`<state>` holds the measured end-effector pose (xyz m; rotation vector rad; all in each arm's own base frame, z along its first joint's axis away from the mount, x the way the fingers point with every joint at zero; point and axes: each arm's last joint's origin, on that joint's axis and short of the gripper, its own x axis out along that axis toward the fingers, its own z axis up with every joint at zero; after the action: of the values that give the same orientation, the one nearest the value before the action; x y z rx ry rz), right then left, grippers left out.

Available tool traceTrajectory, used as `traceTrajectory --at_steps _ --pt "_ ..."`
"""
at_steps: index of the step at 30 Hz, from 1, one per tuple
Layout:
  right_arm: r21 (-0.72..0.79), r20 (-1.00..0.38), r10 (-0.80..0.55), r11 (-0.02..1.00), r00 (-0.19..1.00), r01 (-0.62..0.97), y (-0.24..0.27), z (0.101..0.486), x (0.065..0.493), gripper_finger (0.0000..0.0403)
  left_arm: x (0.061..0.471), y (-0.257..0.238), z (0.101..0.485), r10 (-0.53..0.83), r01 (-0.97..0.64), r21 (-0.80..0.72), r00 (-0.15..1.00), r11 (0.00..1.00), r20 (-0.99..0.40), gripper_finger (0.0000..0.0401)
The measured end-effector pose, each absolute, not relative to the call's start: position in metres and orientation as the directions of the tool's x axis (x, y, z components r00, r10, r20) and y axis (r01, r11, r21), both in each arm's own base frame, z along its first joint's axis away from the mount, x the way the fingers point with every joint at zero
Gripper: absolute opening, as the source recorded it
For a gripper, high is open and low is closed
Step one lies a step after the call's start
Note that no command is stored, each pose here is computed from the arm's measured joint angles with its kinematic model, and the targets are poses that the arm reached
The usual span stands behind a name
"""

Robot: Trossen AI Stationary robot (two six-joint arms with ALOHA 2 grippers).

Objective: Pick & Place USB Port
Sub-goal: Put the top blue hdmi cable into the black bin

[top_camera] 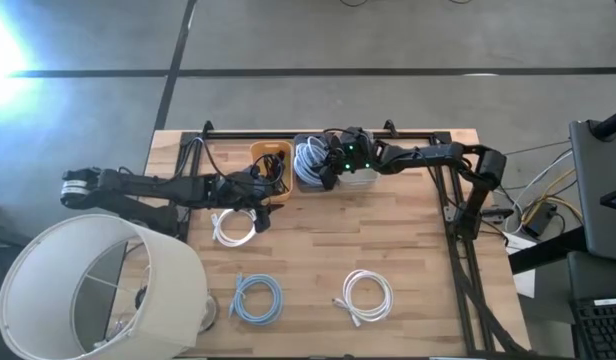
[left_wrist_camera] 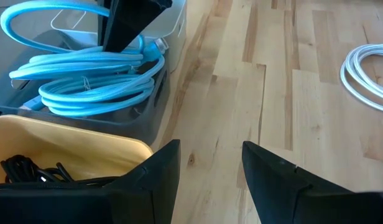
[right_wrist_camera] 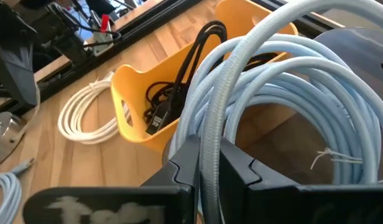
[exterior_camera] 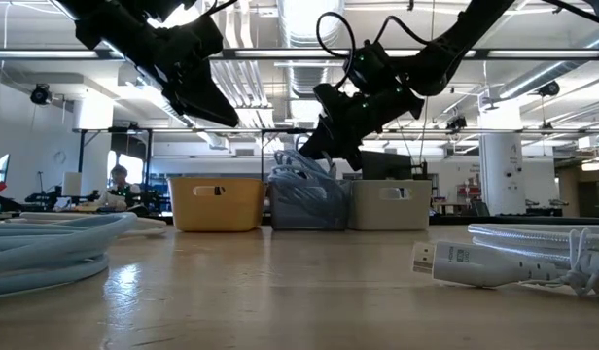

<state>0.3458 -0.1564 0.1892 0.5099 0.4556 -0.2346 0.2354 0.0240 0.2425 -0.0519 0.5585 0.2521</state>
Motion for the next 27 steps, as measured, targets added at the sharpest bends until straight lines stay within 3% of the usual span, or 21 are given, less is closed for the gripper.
traceTrajectory --at_steps 11,20,27 --pt "0.315 -0.455 -0.107 0.909 0.884 0.272 -0.1575 0.1961 0.3495 0.0034 0.2354 0.024 0.2425 0.222 -0.25 0.019 0.818 0.968 -0.53 0.0177" --pt "0.325 -0.459 -0.106 0.904 0.882 0.279 -0.1576 0.1957 0.3492 0.0034 0.2354 0.0238 0.2425 0.221 -0.249 0.019 0.818 0.968 -0.53 0.0177" --pt "0.312 -0.459 -0.107 0.91 0.882 0.273 -0.1576 0.1957 0.3492 0.0068 0.2354 0.0239 0.2425 0.222 -0.25 0.019 0.818 0.968 -0.531 0.0177"
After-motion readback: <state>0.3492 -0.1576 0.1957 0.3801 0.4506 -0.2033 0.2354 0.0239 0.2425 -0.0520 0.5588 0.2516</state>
